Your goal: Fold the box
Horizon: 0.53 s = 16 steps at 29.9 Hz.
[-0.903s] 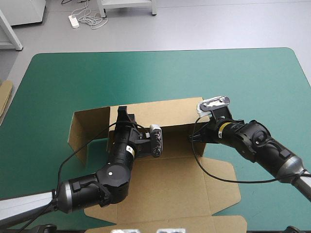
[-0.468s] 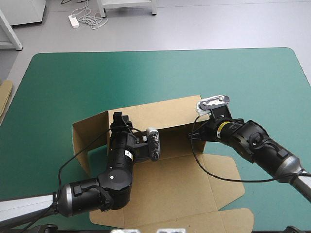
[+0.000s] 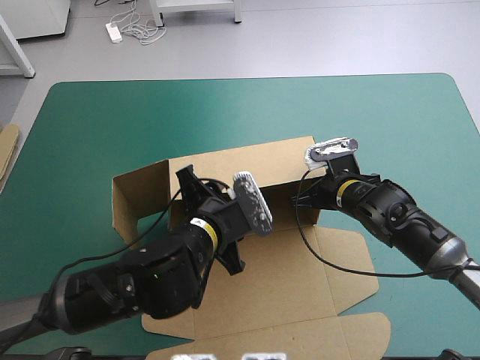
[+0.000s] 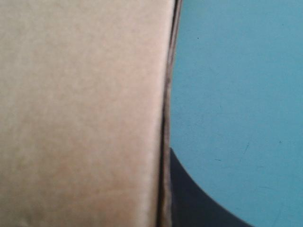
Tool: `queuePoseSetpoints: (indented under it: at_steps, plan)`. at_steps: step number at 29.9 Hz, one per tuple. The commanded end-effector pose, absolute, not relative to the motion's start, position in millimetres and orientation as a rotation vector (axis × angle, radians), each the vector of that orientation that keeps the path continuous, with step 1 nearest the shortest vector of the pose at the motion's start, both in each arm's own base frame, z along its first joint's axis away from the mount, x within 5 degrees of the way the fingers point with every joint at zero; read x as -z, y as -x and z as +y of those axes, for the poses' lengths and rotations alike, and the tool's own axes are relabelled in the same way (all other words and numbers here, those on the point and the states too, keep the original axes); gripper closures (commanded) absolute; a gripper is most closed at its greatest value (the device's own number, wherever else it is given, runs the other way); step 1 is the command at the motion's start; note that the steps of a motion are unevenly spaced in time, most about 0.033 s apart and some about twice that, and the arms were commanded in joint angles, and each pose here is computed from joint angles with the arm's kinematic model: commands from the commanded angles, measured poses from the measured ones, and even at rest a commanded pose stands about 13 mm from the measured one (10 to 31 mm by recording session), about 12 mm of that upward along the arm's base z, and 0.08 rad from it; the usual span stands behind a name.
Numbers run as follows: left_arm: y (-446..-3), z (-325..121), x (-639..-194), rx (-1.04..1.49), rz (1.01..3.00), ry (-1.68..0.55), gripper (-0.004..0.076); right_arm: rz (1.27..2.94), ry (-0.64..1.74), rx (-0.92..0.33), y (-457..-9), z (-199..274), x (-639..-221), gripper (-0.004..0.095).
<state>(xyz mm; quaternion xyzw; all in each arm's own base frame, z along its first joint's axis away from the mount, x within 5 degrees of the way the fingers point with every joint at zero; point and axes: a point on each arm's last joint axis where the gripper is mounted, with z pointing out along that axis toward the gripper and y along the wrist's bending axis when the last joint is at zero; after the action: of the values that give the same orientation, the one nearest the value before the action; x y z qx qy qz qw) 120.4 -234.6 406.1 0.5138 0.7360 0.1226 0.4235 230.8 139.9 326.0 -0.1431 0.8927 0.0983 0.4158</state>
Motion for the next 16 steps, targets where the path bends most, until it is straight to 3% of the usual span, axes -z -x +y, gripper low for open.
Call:
queuePoseSetpoints:
  at_steps: [1, 12, 16]
  plan:
    - [-134.0, -200.9, -454.4, -0.294, 1.87, -1.074, 0.0332, 2.133, 0.356, -0.267, -230.6, 137.7, -353.4, 0.0927]
    - [-212.9, -100.3, -473.2, -0.266, 2.186, -0.65, 0.0332, 2.177, 0.406, -0.162, -228.1, 131.1, -376.3, 0.0927]
    - [-233.3, -62.8, -471.8, -0.124, 2.233, -0.479, 0.0333, 2.17, 0.417, -0.137, -227.0, 128.8, -391.0, 0.0927]
